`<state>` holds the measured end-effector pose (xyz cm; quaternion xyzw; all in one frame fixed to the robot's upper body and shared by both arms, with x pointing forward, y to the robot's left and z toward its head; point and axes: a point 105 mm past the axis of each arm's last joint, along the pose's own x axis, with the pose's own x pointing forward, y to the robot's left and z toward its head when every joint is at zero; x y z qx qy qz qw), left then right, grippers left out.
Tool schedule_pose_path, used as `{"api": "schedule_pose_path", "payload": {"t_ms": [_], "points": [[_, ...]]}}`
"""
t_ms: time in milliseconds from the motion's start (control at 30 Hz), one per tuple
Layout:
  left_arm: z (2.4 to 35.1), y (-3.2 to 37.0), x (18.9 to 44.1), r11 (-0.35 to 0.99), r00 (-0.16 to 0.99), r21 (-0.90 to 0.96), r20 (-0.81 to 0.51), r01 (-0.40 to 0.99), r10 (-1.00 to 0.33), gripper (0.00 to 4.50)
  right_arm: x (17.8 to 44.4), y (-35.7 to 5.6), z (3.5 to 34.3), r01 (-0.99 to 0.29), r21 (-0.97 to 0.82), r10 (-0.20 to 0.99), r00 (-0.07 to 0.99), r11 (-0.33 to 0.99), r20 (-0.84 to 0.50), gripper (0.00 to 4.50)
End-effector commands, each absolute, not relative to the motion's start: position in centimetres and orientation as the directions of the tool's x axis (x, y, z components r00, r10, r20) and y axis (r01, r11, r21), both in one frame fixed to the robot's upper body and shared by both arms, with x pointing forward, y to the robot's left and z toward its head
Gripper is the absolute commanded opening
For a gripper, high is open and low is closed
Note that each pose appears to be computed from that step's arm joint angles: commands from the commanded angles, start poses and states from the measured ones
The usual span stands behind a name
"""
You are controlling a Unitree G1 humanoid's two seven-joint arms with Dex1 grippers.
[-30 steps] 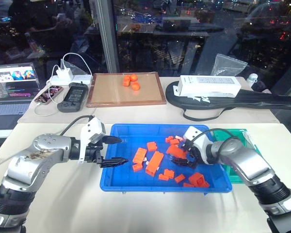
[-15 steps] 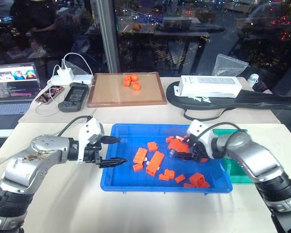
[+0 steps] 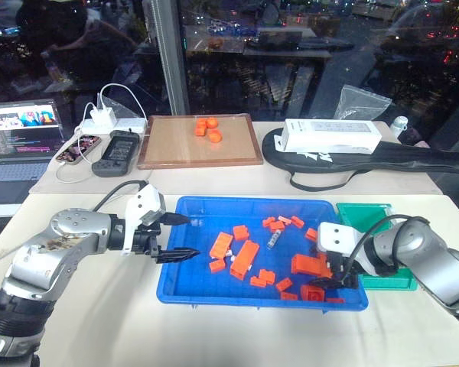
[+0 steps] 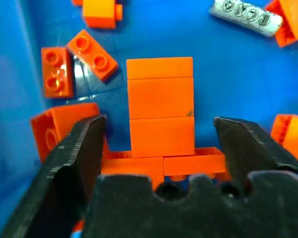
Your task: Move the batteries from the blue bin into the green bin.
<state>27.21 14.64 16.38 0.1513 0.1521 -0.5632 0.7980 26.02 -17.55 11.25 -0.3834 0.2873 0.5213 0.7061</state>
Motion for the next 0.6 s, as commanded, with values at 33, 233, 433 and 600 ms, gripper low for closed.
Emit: {"api": "schedule_pose_path", "payload": {"t_ms": [33,233,433,600], "points": [[17.2,14.3,27.0,0.294,0.309,0.102,-0.401,0.950,-0.862,4.50,26.1,-17.7,11.9,-0.960,-0.256,0.523,0.277,0.113,-0.806,4.48],[17.1,14.5,26.9,0.305,0.319,0.099,-0.403,0.947,-0.858,4.50,28.5,-17.1,14.6,-0.923,-0.338,0.583,0.379,0.183,-0.718,4.48],[17.0,14.4,26.8,0.310,0.324,0.101,-0.398,0.945,-0.858,4.50,31.7,-16.0,14.7,-0.885,-0.350,0.588,0.465,0.306,-0.662,4.48],[17.0,14.3,26.8,0.309,0.324,0.102,-0.397,0.946,-0.859,4.50,33.3,-15.4,13.0,-0.860,-0.295,0.567,0.499,0.416,-0.656,4.48]]}}
